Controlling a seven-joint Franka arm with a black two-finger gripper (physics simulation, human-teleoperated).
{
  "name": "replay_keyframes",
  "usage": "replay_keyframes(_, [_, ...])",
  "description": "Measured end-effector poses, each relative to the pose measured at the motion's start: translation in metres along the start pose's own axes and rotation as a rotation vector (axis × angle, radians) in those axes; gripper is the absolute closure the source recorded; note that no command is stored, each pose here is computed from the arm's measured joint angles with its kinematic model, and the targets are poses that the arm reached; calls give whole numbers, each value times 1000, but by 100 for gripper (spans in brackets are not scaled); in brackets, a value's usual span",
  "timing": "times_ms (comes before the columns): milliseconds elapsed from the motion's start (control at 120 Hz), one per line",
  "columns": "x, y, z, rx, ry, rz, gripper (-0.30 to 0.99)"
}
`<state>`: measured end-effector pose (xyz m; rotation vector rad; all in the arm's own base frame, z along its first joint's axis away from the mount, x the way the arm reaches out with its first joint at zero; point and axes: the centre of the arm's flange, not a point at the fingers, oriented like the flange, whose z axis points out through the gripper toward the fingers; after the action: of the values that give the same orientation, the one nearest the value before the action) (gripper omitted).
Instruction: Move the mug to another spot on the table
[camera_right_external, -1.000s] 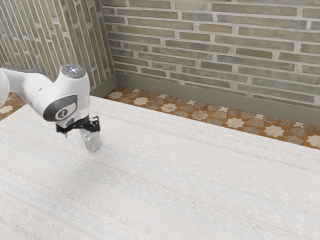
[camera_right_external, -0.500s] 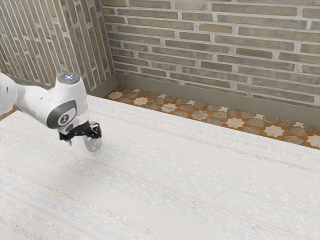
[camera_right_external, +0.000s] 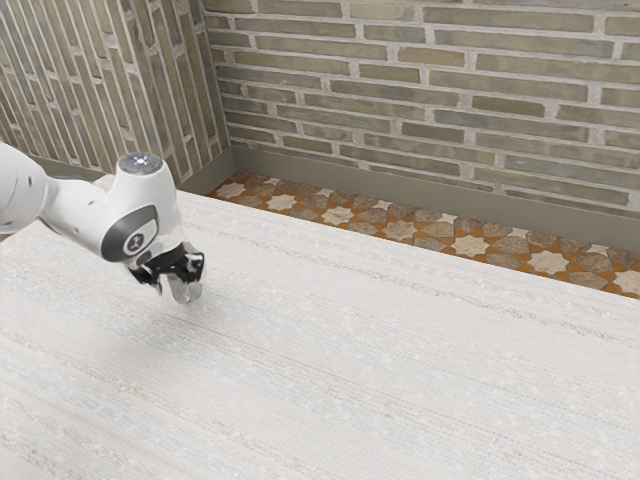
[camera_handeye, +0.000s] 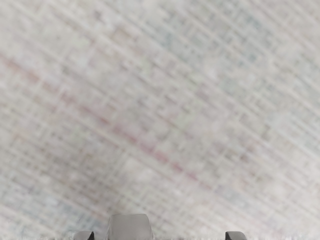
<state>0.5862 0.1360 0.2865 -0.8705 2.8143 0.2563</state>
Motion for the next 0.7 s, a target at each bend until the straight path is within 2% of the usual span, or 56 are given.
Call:
replay_keyframes(117, [-6, -1, -4, 8, -18, -5, 56])
replay_keyframes(383, [-23, -8, -42, 49, -105, 2, 61])
replay_keyframes(458, [-25, -12, -57, 64, -130, 6, 67])
replay_keyframes(575, [-16, -34, -78, 89, -160, 38, 70])
replay_keyframes(700, [3, -47, -82, 112, -163, 55, 72])
